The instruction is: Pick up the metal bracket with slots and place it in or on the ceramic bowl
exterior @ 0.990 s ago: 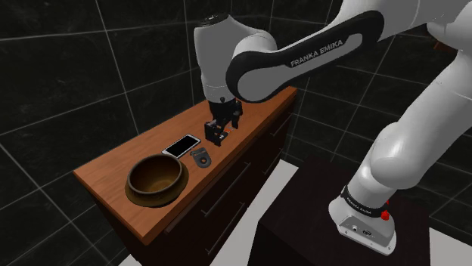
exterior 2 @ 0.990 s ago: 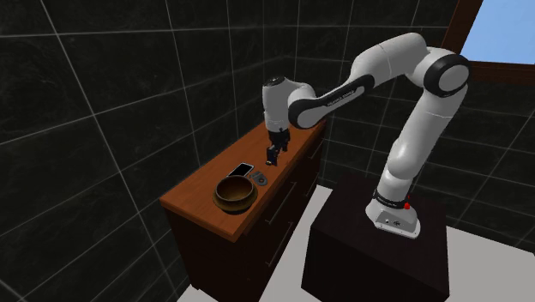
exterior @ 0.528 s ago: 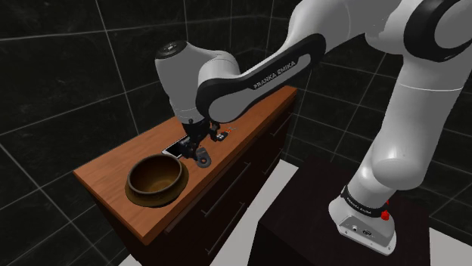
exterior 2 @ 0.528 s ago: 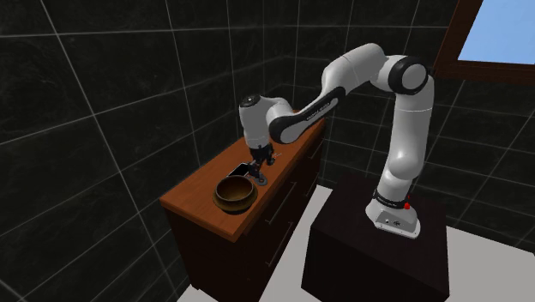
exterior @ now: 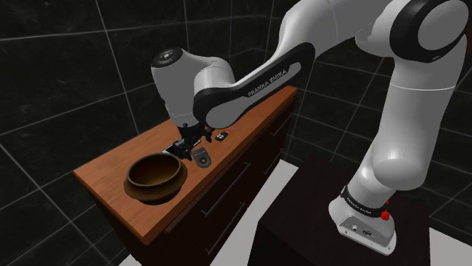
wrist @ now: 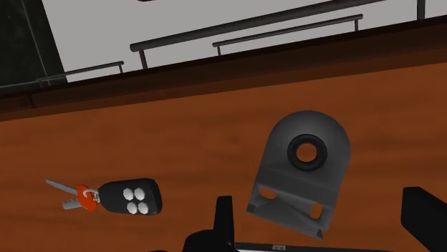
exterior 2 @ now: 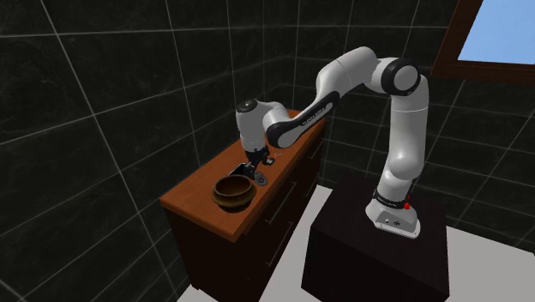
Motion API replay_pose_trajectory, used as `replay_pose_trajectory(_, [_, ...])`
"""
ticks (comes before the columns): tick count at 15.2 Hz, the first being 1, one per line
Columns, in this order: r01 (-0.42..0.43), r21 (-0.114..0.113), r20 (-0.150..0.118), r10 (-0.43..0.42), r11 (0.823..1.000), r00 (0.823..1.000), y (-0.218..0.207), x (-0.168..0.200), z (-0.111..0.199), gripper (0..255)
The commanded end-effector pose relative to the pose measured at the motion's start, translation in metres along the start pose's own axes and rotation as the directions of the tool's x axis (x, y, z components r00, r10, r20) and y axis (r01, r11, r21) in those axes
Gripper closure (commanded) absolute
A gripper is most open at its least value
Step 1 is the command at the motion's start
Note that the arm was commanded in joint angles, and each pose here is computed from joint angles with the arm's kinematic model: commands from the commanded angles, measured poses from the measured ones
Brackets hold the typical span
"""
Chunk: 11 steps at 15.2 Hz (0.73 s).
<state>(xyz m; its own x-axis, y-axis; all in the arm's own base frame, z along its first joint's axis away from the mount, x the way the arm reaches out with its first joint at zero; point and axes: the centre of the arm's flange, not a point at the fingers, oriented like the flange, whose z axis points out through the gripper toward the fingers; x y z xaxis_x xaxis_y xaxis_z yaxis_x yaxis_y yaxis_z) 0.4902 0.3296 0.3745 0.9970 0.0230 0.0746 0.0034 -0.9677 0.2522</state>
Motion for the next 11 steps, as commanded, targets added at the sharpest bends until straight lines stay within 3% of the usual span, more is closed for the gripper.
replay_pose_trajectory(1, [0.021,-0.001,0.047,-0.021,1.0,0.999,-0.01,-0.004,0.035,0])
replay_pose_trajectory(8, [0.021,-0.001,0.047,-0.021,1.0,0.999,-0.01,-0.004,0.035,0])
replay_pose_trajectory(9, [0.021,-0.002,0.048,-0.021,1.0,0.999,-0.013,0.001,0.033,255])
replay_pose_trajectory(11, [0.021,-0.001,0.048,-0.021,1.0,0.999,-0.012,0.006,0.035,255])
